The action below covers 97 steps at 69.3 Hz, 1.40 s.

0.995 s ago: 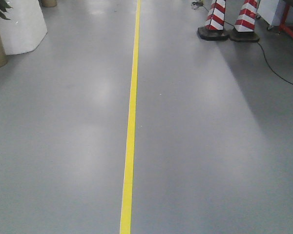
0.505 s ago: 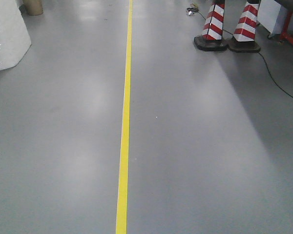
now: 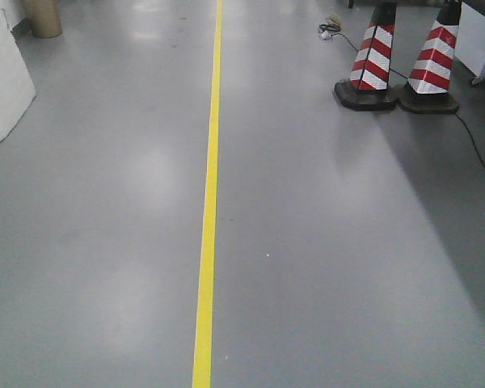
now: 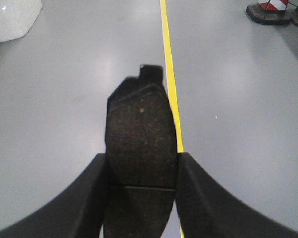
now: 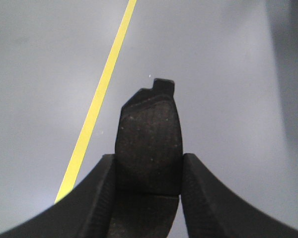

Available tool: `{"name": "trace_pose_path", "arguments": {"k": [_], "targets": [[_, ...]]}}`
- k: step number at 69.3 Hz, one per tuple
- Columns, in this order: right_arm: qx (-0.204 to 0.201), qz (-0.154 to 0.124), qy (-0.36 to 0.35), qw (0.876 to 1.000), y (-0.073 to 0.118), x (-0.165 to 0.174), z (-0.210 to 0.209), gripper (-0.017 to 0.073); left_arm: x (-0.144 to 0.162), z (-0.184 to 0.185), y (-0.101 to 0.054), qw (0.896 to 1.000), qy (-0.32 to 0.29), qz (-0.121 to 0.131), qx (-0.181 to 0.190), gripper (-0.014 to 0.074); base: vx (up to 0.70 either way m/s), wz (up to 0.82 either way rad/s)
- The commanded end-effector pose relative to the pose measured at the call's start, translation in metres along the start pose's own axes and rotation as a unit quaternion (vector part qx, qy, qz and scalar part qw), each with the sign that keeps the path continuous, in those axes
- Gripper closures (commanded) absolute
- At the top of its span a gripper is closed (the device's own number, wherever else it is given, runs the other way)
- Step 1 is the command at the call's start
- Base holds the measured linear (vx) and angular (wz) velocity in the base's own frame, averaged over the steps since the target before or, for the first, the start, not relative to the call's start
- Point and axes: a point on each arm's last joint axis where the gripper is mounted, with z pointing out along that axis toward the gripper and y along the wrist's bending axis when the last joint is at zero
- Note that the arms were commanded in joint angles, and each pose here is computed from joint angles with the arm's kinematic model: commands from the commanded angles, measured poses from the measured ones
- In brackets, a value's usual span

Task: Move and align brake pads A on conveyor
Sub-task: 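Drive along the yellow floor line carrying both brake pads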

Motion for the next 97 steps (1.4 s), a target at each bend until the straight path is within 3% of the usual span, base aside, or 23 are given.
{"name": "trace_pose_path", "arguments": {"k": [1, 97], "targets": [[0.009, -0.003, -0.051, 0.999, -0.0018, -0.0140, -0.0055, 0.0566, -0.0155, -0.0045, -0.0008, 0.999, -0.053, 0.002, 0.004, 0.0599, 0.79, -0.02], [0.010, -0.004, -0.052, 0.999, -0.0019, -0.0141, -0.0055, 0.0566, -0.0155, -0.0045, -0.0008, 0.999, -0.053, 0.002, 0.004, 0.0599, 0.80, 0.00]]}}
